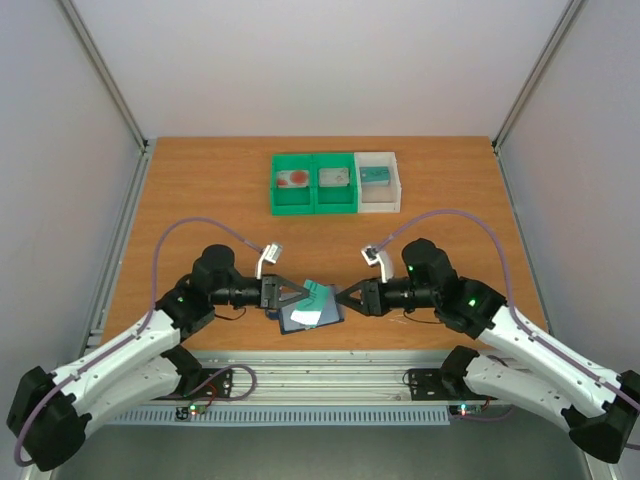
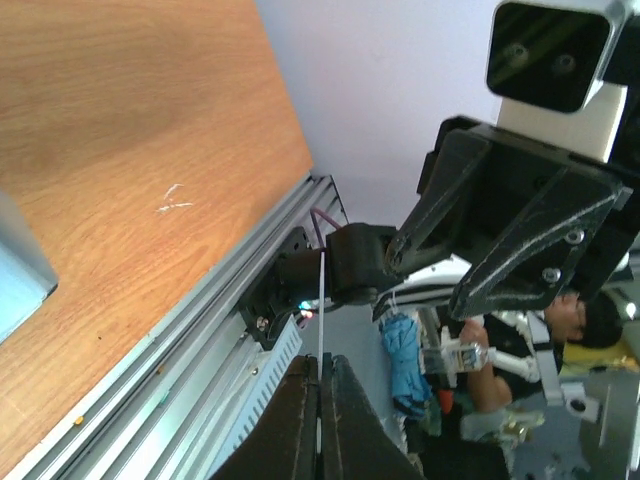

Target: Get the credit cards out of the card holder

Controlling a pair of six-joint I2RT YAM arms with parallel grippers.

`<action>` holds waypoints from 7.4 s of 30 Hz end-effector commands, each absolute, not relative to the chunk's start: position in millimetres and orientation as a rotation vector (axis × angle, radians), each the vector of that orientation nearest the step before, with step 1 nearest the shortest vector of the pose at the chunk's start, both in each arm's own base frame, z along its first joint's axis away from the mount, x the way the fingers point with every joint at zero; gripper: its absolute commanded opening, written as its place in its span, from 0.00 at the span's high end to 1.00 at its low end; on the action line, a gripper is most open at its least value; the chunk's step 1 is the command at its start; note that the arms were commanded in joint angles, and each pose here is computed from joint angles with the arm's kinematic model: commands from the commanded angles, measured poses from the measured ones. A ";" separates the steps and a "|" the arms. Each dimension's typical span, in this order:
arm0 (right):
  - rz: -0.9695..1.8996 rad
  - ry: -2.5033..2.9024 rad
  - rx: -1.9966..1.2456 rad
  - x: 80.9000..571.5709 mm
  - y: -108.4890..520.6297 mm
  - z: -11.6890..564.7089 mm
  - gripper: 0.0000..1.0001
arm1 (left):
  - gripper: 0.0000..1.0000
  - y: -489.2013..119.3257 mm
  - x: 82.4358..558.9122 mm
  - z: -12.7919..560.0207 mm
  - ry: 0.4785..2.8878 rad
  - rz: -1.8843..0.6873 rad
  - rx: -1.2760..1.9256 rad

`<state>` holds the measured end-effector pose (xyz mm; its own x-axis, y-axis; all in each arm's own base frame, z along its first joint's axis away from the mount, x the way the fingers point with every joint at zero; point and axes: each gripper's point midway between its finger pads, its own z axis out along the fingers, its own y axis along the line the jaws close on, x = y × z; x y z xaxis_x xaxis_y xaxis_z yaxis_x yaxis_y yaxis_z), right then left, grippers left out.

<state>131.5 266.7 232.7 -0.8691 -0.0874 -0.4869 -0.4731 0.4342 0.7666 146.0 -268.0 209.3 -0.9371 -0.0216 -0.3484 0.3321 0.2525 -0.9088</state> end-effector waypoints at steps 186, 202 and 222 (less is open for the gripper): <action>0.464 2.623 0.168 568.6 130.9 149.5 0.91 | 0.35 -214.5 189.5 89.1 2.622 -0.800 0.062; 0.586 2.578 0.117 578.5 165.5 140.2 0.99 | 0.34 -210.3 190.0 103.4 2.578 -0.801 0.063; 0.414 2.633 0.199 588.3 138.4 119.9 0.99 | 0.33 -204.6 183.2 102.1 2.607 -0.792 0.046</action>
